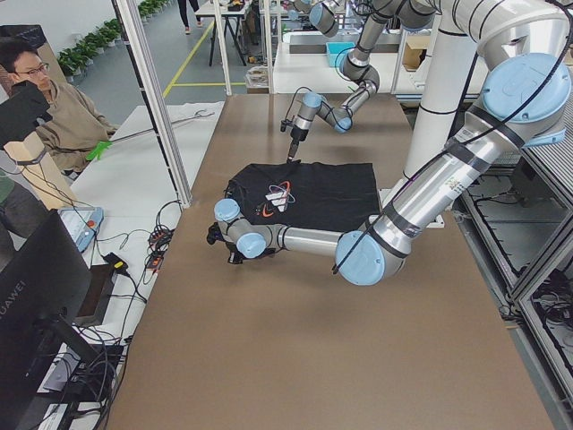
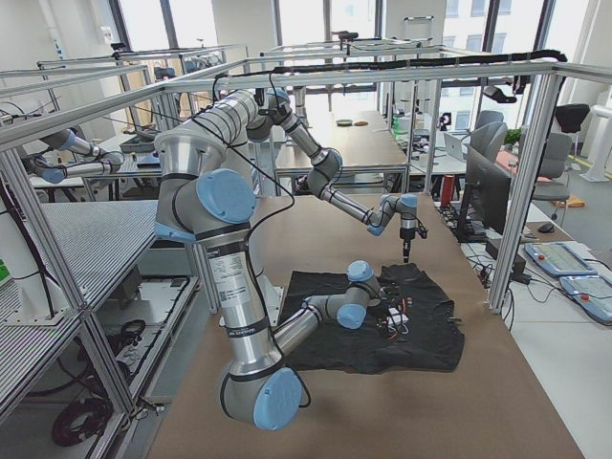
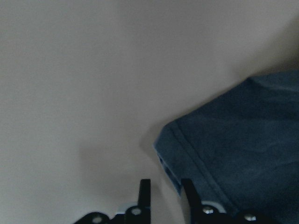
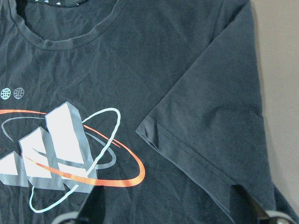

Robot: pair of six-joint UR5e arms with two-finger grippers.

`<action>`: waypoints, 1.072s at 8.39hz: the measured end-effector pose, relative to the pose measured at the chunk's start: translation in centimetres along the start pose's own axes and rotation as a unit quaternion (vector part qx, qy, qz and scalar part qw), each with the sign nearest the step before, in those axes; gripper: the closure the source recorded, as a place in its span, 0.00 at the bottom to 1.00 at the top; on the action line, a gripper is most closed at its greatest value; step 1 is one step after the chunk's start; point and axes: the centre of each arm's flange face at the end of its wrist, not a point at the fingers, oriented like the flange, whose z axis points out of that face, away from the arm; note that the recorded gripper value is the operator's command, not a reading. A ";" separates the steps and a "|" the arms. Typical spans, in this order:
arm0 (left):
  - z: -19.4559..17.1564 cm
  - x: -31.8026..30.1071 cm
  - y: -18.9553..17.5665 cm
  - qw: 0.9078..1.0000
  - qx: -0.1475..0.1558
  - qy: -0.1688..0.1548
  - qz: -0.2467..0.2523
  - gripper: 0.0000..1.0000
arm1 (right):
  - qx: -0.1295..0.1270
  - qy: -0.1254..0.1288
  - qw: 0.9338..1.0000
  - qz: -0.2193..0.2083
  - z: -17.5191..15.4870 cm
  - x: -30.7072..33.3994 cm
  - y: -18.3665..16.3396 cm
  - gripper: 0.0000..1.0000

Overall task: Fold clothes
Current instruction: 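Move the left gripper to the other sleeve while the right gripper holds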

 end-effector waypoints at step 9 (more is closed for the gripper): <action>0.8 0.1 -2.0 0.999 0.018 -0.032 -0.004 0.72 | -0.010 -0.005 1.000 -0.009 0.4 -1.0 1.9 0.06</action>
